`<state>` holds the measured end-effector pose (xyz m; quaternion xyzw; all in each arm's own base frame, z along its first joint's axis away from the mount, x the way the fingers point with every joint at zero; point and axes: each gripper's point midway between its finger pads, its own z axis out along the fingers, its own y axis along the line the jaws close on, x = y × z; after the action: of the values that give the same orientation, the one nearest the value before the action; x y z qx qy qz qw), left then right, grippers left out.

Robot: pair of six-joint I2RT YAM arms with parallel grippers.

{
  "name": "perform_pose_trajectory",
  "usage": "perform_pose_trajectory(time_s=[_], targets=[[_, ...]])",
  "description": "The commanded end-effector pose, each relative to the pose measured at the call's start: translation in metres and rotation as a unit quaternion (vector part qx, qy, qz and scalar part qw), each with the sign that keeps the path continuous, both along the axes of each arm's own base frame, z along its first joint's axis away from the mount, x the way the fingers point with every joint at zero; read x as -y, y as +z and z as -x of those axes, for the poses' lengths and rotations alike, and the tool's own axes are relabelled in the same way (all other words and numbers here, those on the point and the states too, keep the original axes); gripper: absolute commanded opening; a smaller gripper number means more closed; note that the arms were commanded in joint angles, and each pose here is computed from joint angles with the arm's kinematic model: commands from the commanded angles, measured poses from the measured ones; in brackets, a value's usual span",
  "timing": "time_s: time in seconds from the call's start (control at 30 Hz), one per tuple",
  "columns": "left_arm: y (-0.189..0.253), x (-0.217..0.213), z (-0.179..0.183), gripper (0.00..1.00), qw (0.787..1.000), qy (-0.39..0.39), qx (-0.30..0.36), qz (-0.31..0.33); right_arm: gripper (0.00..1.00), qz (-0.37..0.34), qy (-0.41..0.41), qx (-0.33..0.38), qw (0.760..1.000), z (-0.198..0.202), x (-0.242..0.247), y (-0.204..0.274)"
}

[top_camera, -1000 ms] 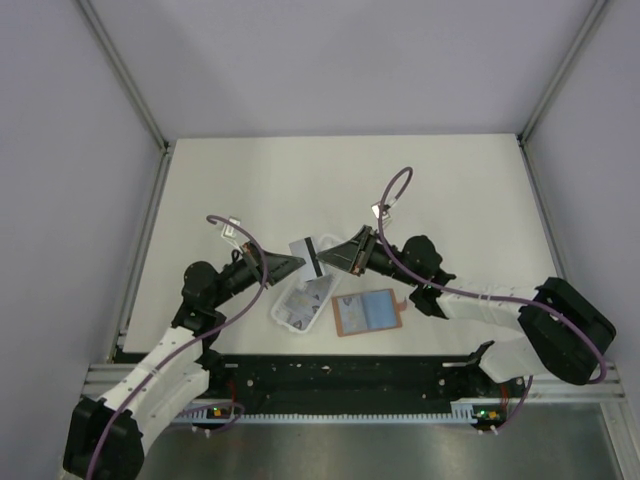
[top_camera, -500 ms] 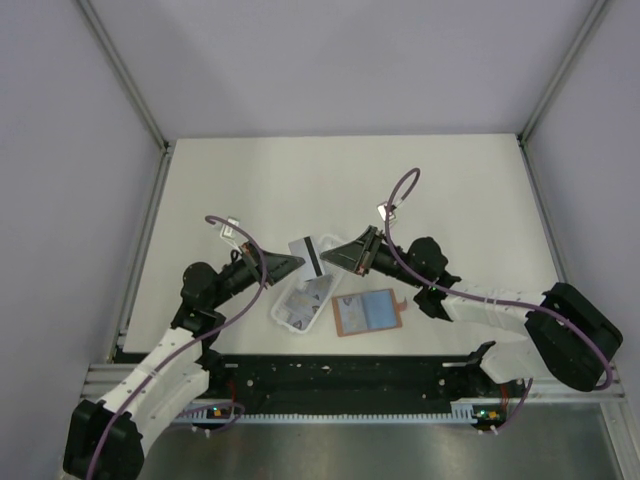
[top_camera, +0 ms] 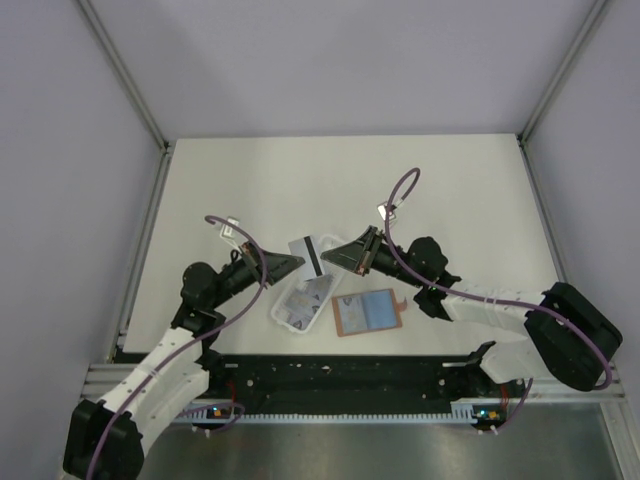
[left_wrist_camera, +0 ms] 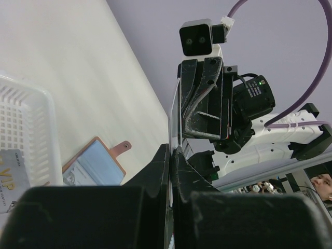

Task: Put the credit cards into the card holder
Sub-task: Insert the credit card into the card holder.

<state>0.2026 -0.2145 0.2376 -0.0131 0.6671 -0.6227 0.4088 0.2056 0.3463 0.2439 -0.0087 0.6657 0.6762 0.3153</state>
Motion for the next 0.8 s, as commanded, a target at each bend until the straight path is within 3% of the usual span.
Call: perform_pose_trajectory(time_s=[0.0, 0.23, 0.53, 0.77], targets=[[-0.014, -0.004, -0.014, 0.0, 0.999, 0.028, -0.012, -0.018, 0.0, -0.036, 0.011, 0.042, 0.998, 0.005, 0.001, 0.029], [-0.032, -0.001, -0.02, 0.09, 0.999, 0.027, -0.032, -0.028, 0.0, 0.007, -0.02, 0.013, 1.0, -0.008, 0.002, -0.002], [-0.062, -0.001, -0.03, 0.33, 0.996, 0.037, -0.065, -0.054, 0.0, 0.037, -0.063, -0.021, 0.997, -0.025, 0.011, -0.042], [-0.088, -0.003, -0.038, 0.41, 0.991, 0.05, -0.092, -0.084, 0.0, 0.063, -0.082, -0.037, 0.994, -0.033, 0.015, -0.069]])
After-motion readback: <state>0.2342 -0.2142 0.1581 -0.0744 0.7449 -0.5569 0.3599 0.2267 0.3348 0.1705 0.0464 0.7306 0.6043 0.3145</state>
